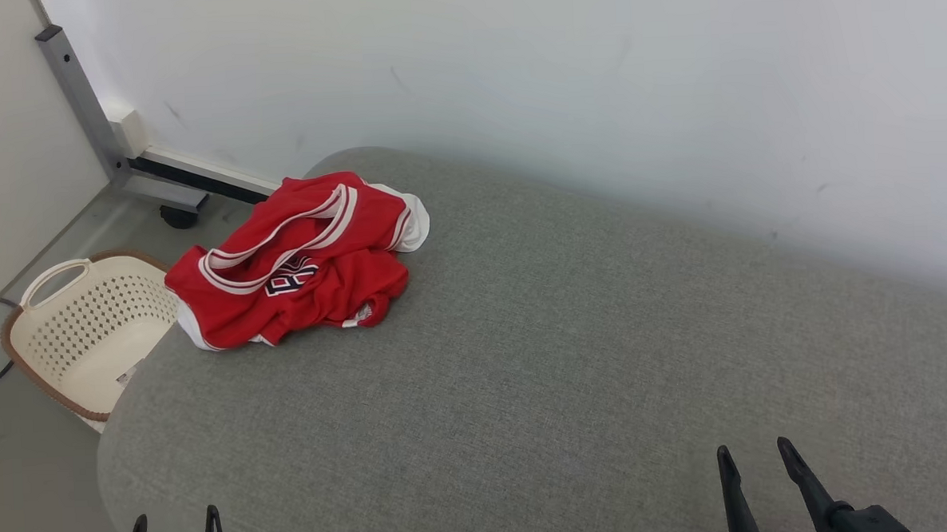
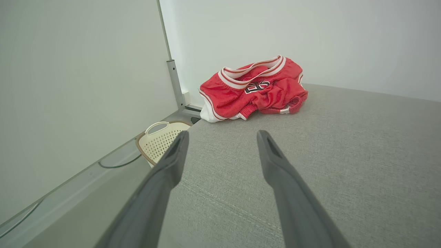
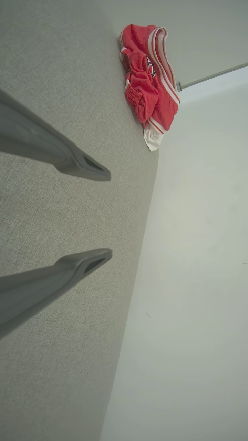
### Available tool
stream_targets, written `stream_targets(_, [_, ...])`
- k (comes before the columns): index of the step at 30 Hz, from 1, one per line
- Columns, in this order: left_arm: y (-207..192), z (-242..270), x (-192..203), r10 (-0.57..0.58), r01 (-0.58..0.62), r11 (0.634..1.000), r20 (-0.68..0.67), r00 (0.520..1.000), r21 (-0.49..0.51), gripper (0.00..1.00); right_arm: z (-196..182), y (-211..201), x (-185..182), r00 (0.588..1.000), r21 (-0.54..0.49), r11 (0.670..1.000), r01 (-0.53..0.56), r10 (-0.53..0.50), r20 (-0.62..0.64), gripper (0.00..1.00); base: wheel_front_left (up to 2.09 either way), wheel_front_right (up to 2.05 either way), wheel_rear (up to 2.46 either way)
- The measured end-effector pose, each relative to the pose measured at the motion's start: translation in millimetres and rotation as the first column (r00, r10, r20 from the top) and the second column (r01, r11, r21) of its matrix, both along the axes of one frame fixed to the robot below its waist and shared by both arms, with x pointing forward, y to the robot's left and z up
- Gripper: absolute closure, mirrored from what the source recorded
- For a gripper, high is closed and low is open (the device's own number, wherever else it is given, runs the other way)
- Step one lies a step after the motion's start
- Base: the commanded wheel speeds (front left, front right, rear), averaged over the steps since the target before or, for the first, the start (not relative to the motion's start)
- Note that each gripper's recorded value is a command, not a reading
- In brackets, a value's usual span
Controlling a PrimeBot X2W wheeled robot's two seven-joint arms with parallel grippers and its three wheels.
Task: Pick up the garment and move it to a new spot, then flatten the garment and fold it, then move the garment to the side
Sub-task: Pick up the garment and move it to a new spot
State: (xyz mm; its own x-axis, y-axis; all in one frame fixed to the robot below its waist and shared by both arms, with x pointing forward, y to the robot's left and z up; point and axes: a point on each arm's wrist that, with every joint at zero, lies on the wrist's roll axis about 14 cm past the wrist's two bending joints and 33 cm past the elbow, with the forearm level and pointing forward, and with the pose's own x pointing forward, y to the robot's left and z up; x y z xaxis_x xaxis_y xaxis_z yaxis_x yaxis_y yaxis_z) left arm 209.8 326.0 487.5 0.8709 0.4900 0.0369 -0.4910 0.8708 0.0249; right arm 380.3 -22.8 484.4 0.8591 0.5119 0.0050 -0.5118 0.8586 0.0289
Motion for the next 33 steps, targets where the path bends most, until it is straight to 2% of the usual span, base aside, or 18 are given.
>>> stream_targets(2, [6,0,-14,0.040,-0.040,0.999,-0.001,0.999,0.001,0.00,-2,19,-2,0.998,-0.002,0.998,-0.055,0.055,-0.006,0.00,0.00,0.00,0.00])
stream_targets(12, [4,0,-7,0.029,-0.029,0.999,0.012,1.000,-0.020,0.00,-1,9,-3,1.000,-0.002,1.000,-0.030,0.030,-0.004,0.00,0.00,0.00,0.00])
stream_targets(17, [10,28,34,-0.009,0.009,1.000,0.086,0.996,0.006,0.00,9,0,7,0.999,0.010,1.000,0.008,-0.009,0.033,0.00,0.00,0.00,0.00])
stream_targets(27, [26,93,145,-0.119,0.093,0.985,0.180,0.976,0.145,0.00,11,-48,36,0.986,0.033,0.987,0.158,-0.159,0.050,0.00,0.00,0.00,0.00])
stream_targets(28, [26,101,178,-0.150,0.119,0.978,0.183,0.972,0.172,0.00,7,-66,44,0.976,0.035,0.977,0.211,-0.212,0.040,0.00,0.00,0.00,0.00])
stream_targets(33, [20,87,250,-0.211,0.188,0.968,0.130,0.969,0.169,0.00,-10,-103,56,0.949,0.033,0.949,0.314,-0.314,0.002,0.00,0.00,0.00,0.00])
